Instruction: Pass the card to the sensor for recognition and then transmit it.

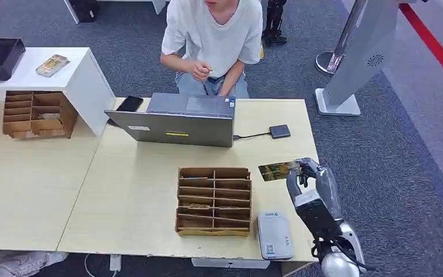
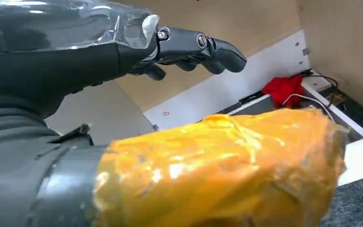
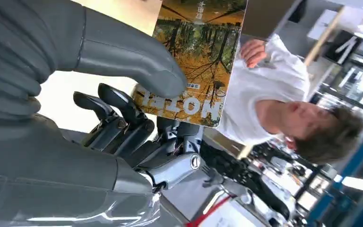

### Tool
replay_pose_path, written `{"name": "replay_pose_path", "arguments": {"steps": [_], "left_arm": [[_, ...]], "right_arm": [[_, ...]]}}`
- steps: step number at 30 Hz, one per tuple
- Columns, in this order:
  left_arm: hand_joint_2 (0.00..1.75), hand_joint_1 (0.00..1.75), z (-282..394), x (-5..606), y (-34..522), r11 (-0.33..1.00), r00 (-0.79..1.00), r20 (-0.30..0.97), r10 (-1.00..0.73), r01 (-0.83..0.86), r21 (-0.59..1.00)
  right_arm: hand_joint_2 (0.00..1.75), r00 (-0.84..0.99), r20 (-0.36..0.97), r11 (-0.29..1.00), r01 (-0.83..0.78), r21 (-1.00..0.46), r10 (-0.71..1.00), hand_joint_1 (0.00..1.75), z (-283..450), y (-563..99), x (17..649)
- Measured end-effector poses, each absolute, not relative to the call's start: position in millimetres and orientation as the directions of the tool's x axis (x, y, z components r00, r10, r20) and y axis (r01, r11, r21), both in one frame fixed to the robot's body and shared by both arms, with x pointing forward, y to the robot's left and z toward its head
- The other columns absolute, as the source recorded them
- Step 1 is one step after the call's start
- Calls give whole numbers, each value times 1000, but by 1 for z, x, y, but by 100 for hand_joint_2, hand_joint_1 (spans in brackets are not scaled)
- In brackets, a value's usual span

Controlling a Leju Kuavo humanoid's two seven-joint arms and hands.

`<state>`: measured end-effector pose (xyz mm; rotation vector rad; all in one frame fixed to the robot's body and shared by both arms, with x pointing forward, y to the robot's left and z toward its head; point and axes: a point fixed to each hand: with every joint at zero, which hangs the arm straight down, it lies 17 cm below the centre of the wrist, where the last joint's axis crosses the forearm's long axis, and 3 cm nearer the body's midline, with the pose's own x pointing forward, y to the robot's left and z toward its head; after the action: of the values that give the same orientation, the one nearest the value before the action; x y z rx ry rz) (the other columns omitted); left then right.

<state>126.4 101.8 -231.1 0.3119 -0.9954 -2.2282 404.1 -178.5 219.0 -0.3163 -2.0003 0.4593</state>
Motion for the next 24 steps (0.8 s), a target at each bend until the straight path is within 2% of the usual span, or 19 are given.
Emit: {"name": "replay_pose_path", "arguments": {"steps": [6, 9, 24], "left_arm": [[0, 0, -231, 128, 102, -498, -765, 51, -642, 466, 731], [0, 0, -234, 127, 101, -565, -818, 43, -573, 432, 703], [0, 0, -227, 134, 90, -592, -877, 25, -480, 345, 729]], "right_arm": [[175, -507, 741, 878, 71, -474, 441, 175, 240, -168, 400], [175, -527, 720, 869, 78, -489, 452, 175, 248, -159, 400], [175, -586, 575, 790, 199, -580, 570, 175, 285, -126, 407]]}}
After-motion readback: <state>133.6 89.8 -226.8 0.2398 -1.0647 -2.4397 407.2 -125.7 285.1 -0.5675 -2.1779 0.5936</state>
